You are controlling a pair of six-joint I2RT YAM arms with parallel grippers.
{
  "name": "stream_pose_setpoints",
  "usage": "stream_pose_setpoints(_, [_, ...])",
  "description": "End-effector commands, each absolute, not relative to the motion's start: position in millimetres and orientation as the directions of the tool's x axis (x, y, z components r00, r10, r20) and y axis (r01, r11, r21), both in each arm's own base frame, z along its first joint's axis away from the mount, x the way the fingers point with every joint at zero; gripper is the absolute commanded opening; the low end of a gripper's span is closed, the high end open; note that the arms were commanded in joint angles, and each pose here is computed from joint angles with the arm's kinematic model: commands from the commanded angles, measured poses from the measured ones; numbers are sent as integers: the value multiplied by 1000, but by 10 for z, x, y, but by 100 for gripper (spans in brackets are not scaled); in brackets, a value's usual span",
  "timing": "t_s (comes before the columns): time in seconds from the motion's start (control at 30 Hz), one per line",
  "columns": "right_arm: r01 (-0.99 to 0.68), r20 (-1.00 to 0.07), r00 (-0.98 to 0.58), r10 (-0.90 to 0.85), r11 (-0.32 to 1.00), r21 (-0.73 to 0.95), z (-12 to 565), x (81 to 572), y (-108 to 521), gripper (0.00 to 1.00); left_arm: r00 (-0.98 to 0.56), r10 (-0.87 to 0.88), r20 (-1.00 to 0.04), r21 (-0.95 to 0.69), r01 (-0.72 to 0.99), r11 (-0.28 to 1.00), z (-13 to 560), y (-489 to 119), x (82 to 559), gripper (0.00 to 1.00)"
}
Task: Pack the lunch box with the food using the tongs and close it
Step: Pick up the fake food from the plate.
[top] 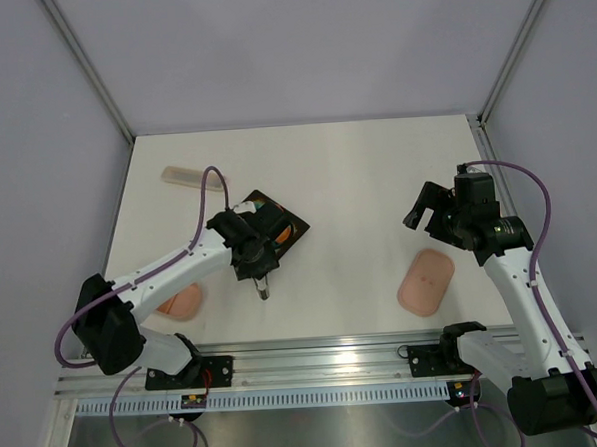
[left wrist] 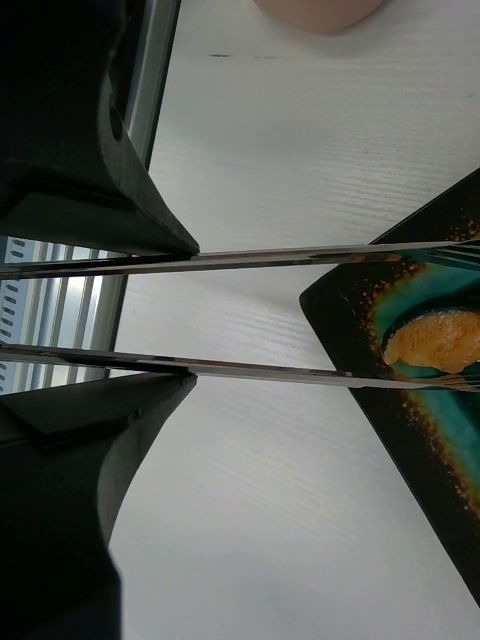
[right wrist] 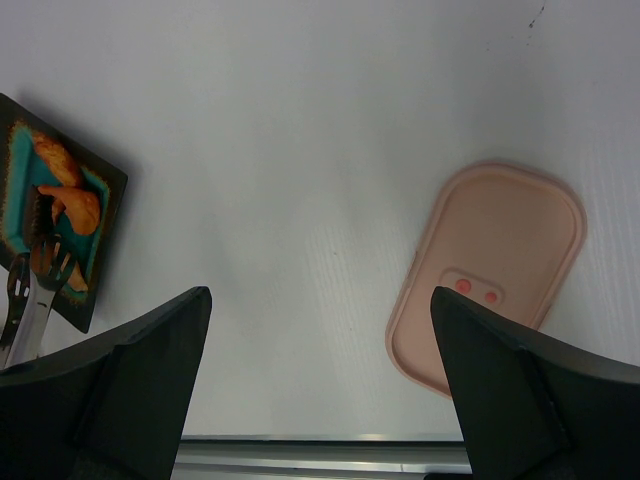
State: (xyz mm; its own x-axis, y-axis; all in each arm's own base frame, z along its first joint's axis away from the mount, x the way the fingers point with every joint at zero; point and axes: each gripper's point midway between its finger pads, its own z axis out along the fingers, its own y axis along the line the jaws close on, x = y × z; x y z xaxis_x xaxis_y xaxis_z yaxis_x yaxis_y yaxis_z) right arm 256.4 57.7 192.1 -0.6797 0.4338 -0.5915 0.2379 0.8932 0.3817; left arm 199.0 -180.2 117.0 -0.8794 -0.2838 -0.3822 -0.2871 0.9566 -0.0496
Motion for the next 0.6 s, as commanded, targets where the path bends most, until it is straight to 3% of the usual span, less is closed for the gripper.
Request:
stream_pose_setpoints(0.0, [211, -628, -645, 436, 891, 402, 2103, 2655, 591, 99, -884, -266, -385, -57, -265, 963, 1190, -1856, 2015, 50])
stream_pose_setpoints(0.27, [210, -627, -646, 435, 891, 402, 2094, 2653, 593, 100, -874, -276, -399, -93, -261, 961, 1324, -1903, 2045, 40])
stream_pose_setpoints(0.57, [209, -627, -646, 435, 891, 404, 2090, 2653, 596, 99, -852, -293, -434, -134, -260, 956, 1560, -1907, 2094, 21])
